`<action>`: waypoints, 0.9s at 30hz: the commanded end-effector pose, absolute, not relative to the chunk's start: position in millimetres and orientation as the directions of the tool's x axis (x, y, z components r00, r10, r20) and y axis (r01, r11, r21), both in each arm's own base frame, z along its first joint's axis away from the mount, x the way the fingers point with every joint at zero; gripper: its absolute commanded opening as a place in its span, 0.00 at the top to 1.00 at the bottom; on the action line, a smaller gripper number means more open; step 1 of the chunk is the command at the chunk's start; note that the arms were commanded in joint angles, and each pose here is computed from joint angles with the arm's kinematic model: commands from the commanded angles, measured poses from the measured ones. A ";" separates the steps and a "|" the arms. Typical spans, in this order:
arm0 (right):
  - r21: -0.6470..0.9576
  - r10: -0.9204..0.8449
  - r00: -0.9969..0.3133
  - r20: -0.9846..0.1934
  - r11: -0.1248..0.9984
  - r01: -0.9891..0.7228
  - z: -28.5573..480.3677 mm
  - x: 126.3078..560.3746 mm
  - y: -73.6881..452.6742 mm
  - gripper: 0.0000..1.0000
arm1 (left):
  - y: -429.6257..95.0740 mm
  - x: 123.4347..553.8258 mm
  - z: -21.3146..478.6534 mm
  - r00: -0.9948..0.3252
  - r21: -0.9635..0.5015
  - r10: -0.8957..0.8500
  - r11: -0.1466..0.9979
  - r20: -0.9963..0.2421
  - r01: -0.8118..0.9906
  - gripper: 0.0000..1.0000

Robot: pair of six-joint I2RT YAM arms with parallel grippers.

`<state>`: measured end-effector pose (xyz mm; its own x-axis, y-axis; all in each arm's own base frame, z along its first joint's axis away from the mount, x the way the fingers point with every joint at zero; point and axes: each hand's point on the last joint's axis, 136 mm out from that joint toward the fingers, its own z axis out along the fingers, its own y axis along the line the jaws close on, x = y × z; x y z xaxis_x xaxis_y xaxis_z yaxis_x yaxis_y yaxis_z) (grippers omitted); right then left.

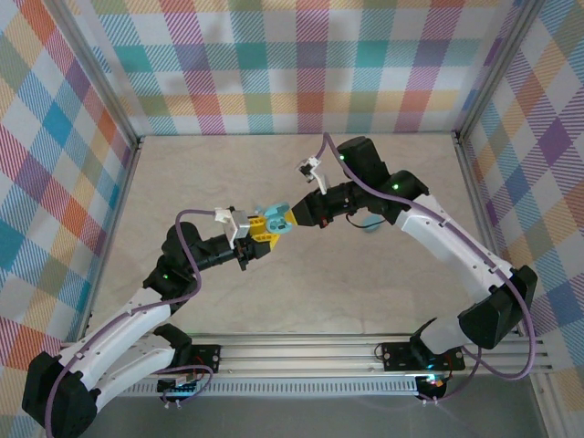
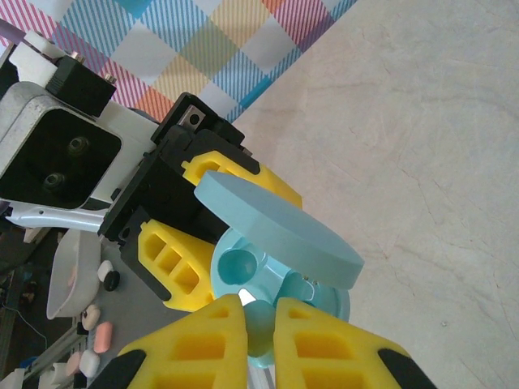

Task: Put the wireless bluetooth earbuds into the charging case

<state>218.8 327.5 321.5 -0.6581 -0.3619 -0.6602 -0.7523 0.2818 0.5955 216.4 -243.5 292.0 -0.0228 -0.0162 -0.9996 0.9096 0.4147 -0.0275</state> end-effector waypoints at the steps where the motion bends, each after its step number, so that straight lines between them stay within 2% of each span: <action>1: 0.590 -0.373 -0.637 -0.675 0.247 -0.769 325.6 216.4 333.3 0.87 | -242.5 211.2 317.2 0.028 0.003 -0.057 0.394 -0.998 0.919 0.89; 11: 0.605 -0.393 -0.649 -0.652 0.246 -0.757 320.4 213.1 332.9 0.86 | -241.9 212.7 319.4 0.035 0.008 -0.058 0.403 -0.998 0.915 0.89; 17: 0.585 -0.411 -0.650 -0.639 0.289 -0.758 310.7 216.5 328.9 0.79 | -242.0 211.6 321.3 0.038 0.011 -0.060 0.399 -0.997 0.917 0.89; 27: 0.566 -0.438 -0.644 -0.626 0.312 -0.763 307.8 221.6 332.6 0.73 | -242.4 211.4 319.9 0.033 0.007 -0.060 0.396 -0.998 0.918 0.89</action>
